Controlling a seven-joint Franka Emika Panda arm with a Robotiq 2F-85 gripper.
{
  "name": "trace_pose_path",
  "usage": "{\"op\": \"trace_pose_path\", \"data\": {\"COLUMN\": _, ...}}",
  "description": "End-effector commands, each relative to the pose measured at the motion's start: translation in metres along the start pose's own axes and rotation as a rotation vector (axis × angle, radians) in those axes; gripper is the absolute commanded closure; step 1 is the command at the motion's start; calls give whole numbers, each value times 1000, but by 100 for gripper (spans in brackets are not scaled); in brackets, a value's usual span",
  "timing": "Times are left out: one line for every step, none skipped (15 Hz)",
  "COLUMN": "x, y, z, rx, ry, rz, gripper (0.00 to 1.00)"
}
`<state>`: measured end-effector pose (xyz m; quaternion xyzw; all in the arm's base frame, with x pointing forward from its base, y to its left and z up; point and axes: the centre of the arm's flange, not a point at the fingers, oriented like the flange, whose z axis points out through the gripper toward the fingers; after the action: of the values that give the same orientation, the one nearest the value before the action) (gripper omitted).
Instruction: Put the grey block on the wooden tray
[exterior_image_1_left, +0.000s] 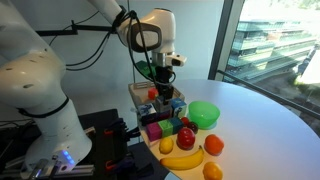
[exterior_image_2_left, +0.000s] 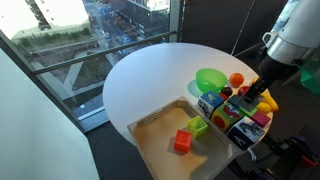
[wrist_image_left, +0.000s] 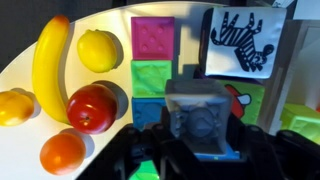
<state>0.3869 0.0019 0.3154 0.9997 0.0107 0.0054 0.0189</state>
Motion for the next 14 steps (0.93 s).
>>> {"op": "trace_pose_path", "data": {"x": 20, "y": -28, "z": -16, "rx": 10, "ry": 21, "rz": 27, "gripper": 72}}
{"op": "trace_pose_path", "data": {"x": 25, "y": -37, "z": -17, "rx": 11, "ry": 23, "rz": 28, "gripper": 72}}
{"op": "trace_pose_path", "data": {"x": 29, "y": -45, "z": -18, "rx": 13, "ry": 26, "rz": 29, "gripper": 72}}
{"op": "trace_pose_path", "data": {"x": 33, "y": -54, "z": -18, "rx": 14, "ry": 27, "rz": 29, "gripper": 72}}
{"op": "trace_pose_path", "data": {"x": 36, "y": -61, "z": -18, "rx": 15, "ry": 31, "rz": 29, "gripper": 72}}
{"op": "trace_pose_path", "data": {"x": 41, "y": -69, "z": -16, "rx": 19, "ry": 29, "rz": 30, "gripper": 72}}
{"op": "trace_pose_path", "data": {"x": 45, "y": -76, "z": -14, "rx": 25, "ry": 24, "rz": 29, "gripper": 72}}
{"op": "trace_pose_path", "data": {"x": 49, "y": -84, "z": -11, "rx": 35, "ry": 19, "rz": 30, "gripper": 72}}
{"op": "trace_pose_path", "data": {"x": 53, "y": -91, "z": -8, "rx": 44, "ry": 13, "rz": 31, "gripper": 72}}
{"op": "trace_pose_path", "data": {"x": 57, "y": -97, "z": -5, "rx": 54, "ry": 6, "rz": 30, "gripper": 72}}
{"op": "trace_pose_path", "data": {"x": 62, "y": -103, "z": -2, "rx": 61, "ry": 0, "rz": 28, "gripper": 72}}
{"op": "trace_pose_path", "data": {"x": 66, "y": -110, "z": 1, "rx": 67, "ry": -6, "rz": 26, "gripper": 72}}
{"op": "trace_pose_path", "data": {"x": 71, "y": -116, "z": 4, "rx": 72, "ry": -12, "rz": 24, "gripper": 72}}
{"op": "trace_pose_path", "data": {"x": 75, "y": -122, "z": 7, "rx": 75, "ry": -16, "rz": 22, "gripper": 72}}
